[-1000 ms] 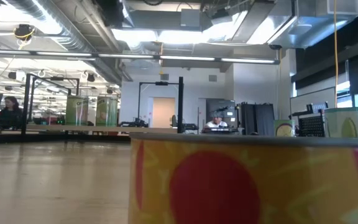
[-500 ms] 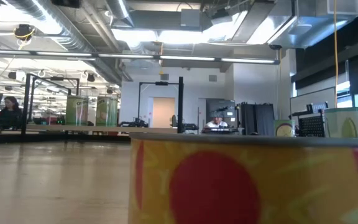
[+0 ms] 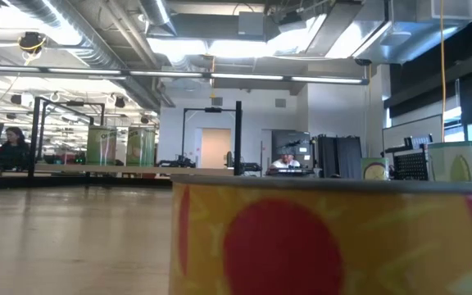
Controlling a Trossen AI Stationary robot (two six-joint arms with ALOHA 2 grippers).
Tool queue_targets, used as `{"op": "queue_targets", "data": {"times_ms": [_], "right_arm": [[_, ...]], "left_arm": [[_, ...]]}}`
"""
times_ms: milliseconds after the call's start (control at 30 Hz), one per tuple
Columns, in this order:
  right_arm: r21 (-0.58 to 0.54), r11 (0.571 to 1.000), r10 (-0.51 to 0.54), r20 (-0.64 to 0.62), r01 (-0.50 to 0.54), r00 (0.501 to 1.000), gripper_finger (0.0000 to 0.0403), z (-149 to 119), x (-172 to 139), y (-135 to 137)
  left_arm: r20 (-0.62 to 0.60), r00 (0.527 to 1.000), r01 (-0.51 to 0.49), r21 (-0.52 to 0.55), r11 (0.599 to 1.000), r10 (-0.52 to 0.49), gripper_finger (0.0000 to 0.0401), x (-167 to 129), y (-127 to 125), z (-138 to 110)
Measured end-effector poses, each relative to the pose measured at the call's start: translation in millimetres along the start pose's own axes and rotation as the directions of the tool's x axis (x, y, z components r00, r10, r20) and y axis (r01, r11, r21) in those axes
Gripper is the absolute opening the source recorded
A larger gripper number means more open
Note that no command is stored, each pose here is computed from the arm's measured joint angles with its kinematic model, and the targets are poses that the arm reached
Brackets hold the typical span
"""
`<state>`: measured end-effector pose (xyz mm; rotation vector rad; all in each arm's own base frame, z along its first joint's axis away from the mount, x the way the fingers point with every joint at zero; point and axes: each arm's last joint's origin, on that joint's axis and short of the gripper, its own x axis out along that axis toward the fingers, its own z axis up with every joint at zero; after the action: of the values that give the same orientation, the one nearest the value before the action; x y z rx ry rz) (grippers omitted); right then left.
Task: Pick and place cans onto a shelf
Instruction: Put the canned pineapples on the shelf
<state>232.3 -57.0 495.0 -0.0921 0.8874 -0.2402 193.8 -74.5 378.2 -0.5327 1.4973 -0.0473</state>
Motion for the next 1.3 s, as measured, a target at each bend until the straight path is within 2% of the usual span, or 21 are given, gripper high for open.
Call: {"op": "queue_targets", "data": {"times_ms": [167,300,500,867,1000,1300], "right_arm": [[0.0,1.0,0.0,0.0,0.0,1.0,0.0007,0,0,0],[0.0,1.0,0.0,0.0,0.0,1.0,0.0007,0,0,0],[0.001,1.0,0.0,0.0,0.0,1.0,0.0007,0,0,0],[0.024,1.0,0.0,0.0,0.0,1.0,0.0007,0,0,0],[0.024,1.0,0.0,0.0,0.0,1.0,0.0007,0,0,0],[0.024,1.0,0.0,0.0,0.0,1.0,0.0007,0,0,0]], "left_arm": [[-0.087,0.995,-0.046,0.115,0.992,0.056,0.0059,23,-15,-20],[-0.152,0.981,-0.084,0.228,0.97,0.121,0.0055,45,-25,-40],[-0.106,0.971,-0.171,0.329,0.929,0.216,0.0057,74,-33,-59],[-0.097,0.989,-0.059,0.446,0.893,0.114,0.0054,125,-47,-84],[-0.088,0.993,-0.03,0.445,0.895,0.077,0.0051,138,-48,-88],[-0.056,0.992,-0.081,0.417,0.905,0.115,0.0051,152,-41,-92]]}}
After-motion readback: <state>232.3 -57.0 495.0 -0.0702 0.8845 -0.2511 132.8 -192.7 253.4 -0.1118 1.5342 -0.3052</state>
